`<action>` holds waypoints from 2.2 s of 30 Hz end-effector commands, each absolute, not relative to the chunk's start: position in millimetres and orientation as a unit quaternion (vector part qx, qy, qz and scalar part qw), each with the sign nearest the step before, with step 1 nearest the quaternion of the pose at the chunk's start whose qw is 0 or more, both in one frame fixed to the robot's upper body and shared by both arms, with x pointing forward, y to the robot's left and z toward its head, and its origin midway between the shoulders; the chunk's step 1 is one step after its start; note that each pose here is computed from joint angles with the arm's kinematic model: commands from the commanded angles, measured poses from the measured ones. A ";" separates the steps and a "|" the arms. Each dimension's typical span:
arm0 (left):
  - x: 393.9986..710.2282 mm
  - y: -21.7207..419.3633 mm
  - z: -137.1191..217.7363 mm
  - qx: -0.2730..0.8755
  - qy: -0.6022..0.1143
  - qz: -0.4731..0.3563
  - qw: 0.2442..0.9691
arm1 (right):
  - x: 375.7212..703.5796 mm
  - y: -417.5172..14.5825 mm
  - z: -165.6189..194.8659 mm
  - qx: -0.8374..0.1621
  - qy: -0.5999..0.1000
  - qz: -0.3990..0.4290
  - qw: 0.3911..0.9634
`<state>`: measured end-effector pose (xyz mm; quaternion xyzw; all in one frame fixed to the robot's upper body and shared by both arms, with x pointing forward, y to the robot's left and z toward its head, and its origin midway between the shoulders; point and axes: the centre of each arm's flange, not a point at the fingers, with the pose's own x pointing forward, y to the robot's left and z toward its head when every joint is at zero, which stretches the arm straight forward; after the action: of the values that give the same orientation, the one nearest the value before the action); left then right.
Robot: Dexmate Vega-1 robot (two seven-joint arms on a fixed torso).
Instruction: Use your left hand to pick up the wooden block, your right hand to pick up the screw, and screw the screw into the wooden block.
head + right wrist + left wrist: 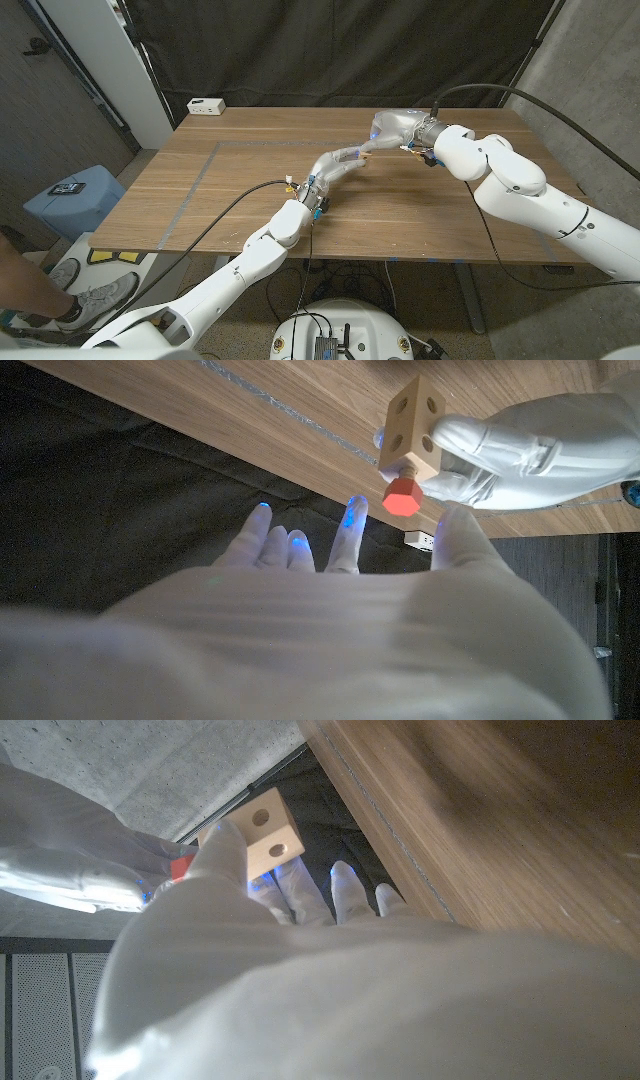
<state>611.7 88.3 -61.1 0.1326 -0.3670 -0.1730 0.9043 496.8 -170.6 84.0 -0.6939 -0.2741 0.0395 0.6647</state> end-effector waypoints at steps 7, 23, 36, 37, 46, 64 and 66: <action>609.3 87.5 -61.1 0.134 -0.369 -0.175 0.903 | 489.8 -172.4 86.3 -0.688 -0.286 0.067 0.664; 608.1 87.2 -60.0 0.136 -0.371 -0.177 0.901 | 489.4 -168.9 86.5 -0.697 -0.285 0.066 0.655; 607.4 88.0 -61.1 0.137 -0.370 -0.177 0.902 | 491.5 -169.6 82.8 -0.700 -0.284 0.049 0.654; 607.4 88.0 -61.2 0.138 -0.370 -0.177 0.902 | 491.7 -169.6 82.5 -0.699 -0.283 0.049 0.655; 607.1 87.8 -62.2 0.138 -0.369 -0.177 0.902 | 493.3 -170.4 82.0 -0.696 -0.277 0.049 0.660; 608.6 86.6 -62.4 0.138 -0.367 -0.177 0.903 | 498.6 -170.7 81.8 -0.688 -0.272 0.050 0.671; 608.9 86.5 -62.2 0.139 -0.367 -0.176 0.903 | 499.1 -170.9 81.8 -0.688 -0.272 0.049 0.671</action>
<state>607.3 87.4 -62.0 0.1374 -0.3688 -0.1766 0.9022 495.7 -170.5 81.9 -0.6921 -0.2747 0.0487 0.6657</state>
